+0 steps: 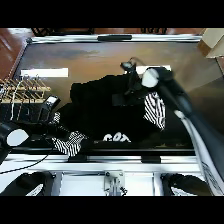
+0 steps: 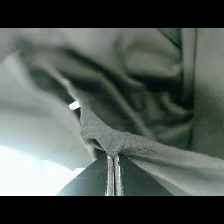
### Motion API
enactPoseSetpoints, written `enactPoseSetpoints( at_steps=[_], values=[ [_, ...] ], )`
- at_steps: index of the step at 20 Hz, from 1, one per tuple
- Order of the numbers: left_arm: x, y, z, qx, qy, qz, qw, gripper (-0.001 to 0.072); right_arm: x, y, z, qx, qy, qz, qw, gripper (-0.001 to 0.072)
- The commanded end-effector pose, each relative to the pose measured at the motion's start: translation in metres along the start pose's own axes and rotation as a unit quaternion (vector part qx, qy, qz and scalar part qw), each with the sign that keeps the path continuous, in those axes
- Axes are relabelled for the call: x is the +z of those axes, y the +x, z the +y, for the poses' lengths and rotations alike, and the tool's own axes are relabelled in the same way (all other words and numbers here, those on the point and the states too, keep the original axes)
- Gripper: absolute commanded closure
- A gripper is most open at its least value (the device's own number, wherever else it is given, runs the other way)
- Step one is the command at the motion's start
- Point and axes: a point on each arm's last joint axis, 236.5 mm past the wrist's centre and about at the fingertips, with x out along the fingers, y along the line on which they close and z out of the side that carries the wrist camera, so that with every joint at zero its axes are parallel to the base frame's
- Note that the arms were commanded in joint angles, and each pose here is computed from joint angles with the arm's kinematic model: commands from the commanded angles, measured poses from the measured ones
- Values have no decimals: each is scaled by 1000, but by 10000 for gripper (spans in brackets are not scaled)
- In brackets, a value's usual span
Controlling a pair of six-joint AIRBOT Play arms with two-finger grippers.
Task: Fold the shirts.
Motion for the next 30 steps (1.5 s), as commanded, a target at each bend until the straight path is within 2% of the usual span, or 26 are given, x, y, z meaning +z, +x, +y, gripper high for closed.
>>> enactPoseSetpoints(
  at_steps=[1, 3, 4, 7, 8, 10, 12, 15, 17, 19, 23, 24, 26, 27, 29, 30],
  values=[
    [-5, 11, 2, 1, -21, 23, 999, 654, -3, -75, 27, 17, -12, -78, 997, 651],
    [-14, 19, -6, -16, -36, 52, 998, 624, -19, -86, 30, 7, -12, -68, 998, 651],
    [-21, 21, -11, -26, -43, 70, 996, 556, -29, -84, 30, -10, -23, -54, 998, 652],
    [-39, 20, -21, -46, -53, 114, 991, 94, -44, -72, 28, -77, -55, -40, 995, 651],
    [-43, 16, -21, -46, -56, 124, 990, 43, -44, -71, 26, -97, -64, -45, 992, 652],
    [-36, -6, -20, -46, -60, 125, 989, 43, -44, -71, 25, -120, -84, -51, 988, 651],
    [-3, -48, -3, -24, -53, 73, 996, 44, -43, -71, 26, -121, -86, -52, 988, 651],
    [48, -139, 76, 117, -73, -40, 990, 49, -42, -70, 28, -116, -87, -56, 988, 651],
    [56, -197, 138, 228, -112, -85, 963, 51, -41, -69, 36, -100, -86, -60, 990, 651],
    [39, -223, 182, 288, -164, -91, 939, 51, -38, -67, 44, -83, -85, -67, 991, 651],
    [-18, -193, 243, 318, -260, -36, 911, 68, -38, -67, 46, -77, -84, -66, 991, 651],
    [-34, -178, 255, 320, -272, -15, 907, 200, -39, -67, 46, -78, -84, -64, 991, 650],
    [-61, -145, 266, 307, -273, 32, 911, 213, -42, -67, 44, -81, -84, -58, 991, 651],
    [-71, -126, 267, 296, -277, 49, 913, 200, -43, -67, 44, -82, -83, -56, 992, 651],
    [-77, -91, 263, 262, -283, 61, 921, 72, -43, -67, 43, -83, -83, -55, 992, 651],
    [-78, -79, 263, 254, -282, 64, 923, 36, -43, -67, 42, -86, -84, -56, 991, 651]
  ],
)
